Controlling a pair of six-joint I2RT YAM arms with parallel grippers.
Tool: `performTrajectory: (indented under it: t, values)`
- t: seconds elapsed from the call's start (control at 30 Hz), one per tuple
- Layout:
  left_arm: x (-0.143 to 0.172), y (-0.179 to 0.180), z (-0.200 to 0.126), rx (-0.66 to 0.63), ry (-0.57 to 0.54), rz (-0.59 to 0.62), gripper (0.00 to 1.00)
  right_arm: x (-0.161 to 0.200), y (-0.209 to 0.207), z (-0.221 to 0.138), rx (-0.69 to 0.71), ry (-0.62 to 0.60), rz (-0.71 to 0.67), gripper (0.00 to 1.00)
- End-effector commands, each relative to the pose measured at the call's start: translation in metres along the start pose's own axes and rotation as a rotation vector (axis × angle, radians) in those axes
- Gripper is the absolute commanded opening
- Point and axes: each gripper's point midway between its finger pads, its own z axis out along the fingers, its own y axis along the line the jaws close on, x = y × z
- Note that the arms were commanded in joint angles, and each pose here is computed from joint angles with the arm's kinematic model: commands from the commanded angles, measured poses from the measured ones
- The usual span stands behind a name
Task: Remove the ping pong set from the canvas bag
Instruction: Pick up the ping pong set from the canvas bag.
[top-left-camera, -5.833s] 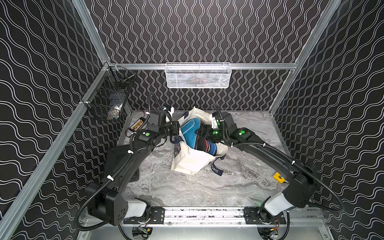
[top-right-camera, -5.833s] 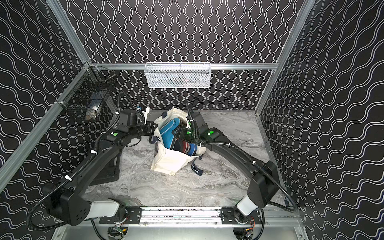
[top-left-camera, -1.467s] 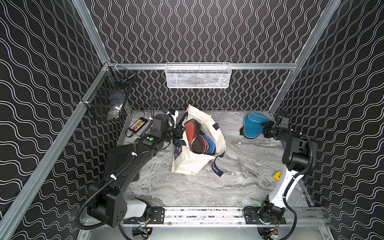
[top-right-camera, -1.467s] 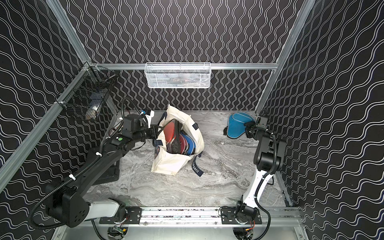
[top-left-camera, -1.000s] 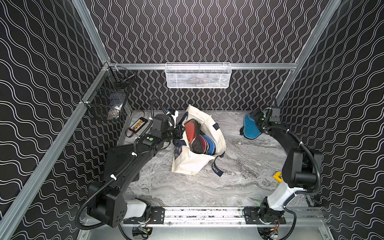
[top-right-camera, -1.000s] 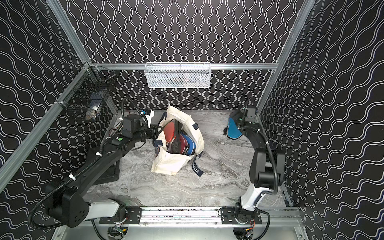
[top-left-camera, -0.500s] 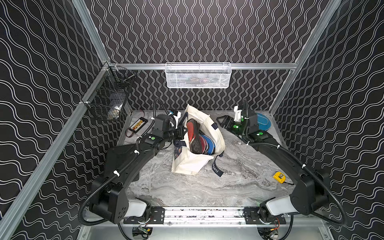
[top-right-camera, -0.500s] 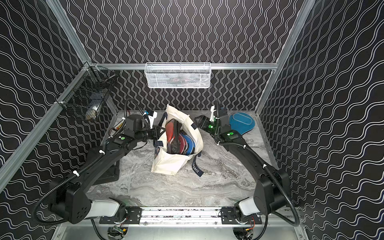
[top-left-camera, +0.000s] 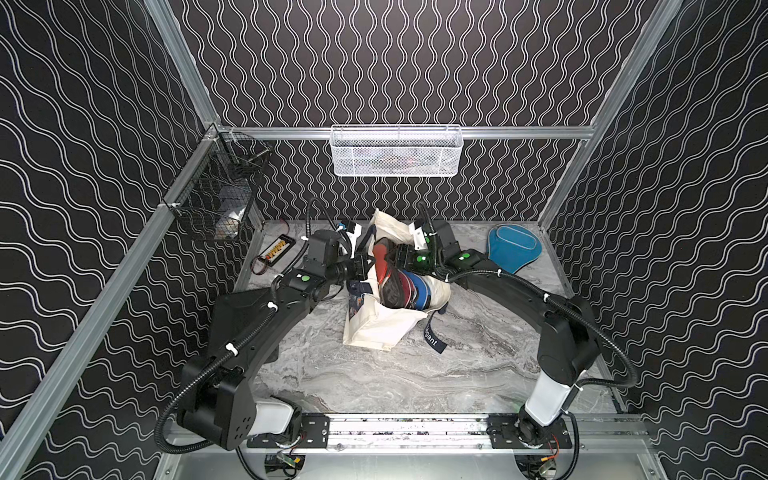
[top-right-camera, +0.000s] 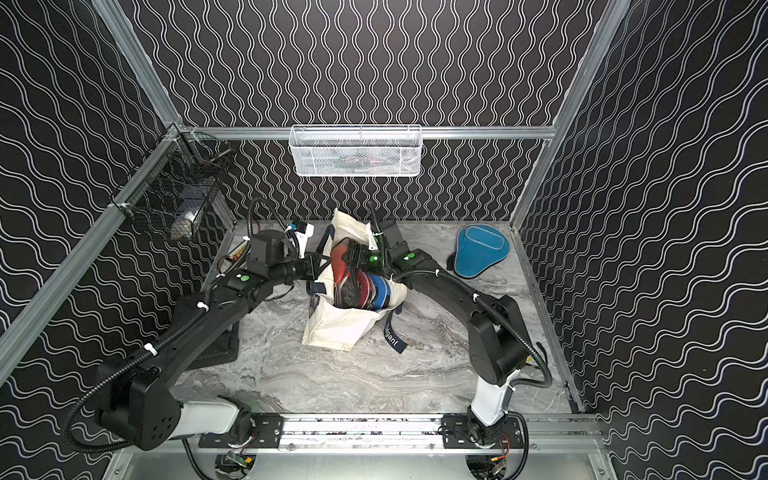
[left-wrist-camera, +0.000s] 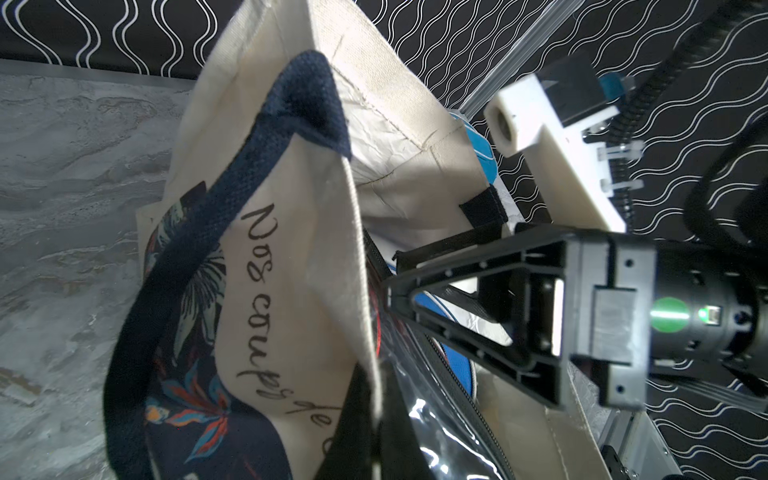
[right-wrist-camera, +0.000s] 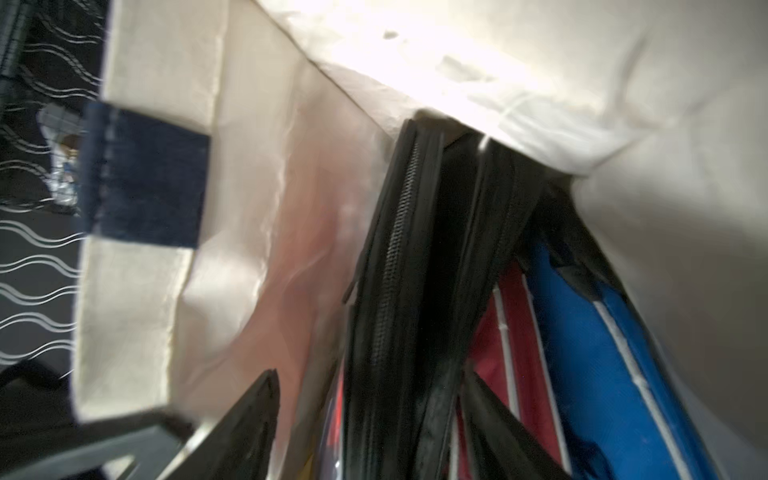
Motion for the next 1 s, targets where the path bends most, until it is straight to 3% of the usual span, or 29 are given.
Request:
performTrajectory:
  t: [0.0, 0.4, 0.57, 0.67, 0.97]
  values:
    - [0.0, -0.006, -0.003, 0.017, -0.005, 0.026, 0.0, 0.004, 0.0, 0.008, 0.04, 0.015, -0.02, 0.65]
    - [0.001, -0.005, -0.002, 0.012, -0.003, 0.023, 0.0, 0.018, 0.009, 0.03, 0.113, 0.027, -0.065, 0.45]
    - [0.0, -0.005, -0.003, 0.008, -0.006, 0.024, 0.0, 0.015, 0.005, 0.036, 0.145, 0.014, -0.061, 0.18]
    - [0.0, -0.004, -0.004, 0.003, -0.009, 0.026, 0.0, 0.007, 0.013, 0.031, 0.128, -0.013, -0.062, 0.09]
    - [0.0, 0.001, -0.004, -0.023, -0.006, 0.027, 0.0, -0.027, 0.044, -0.007, 0.061, -0.145, -0.073, 0.04]
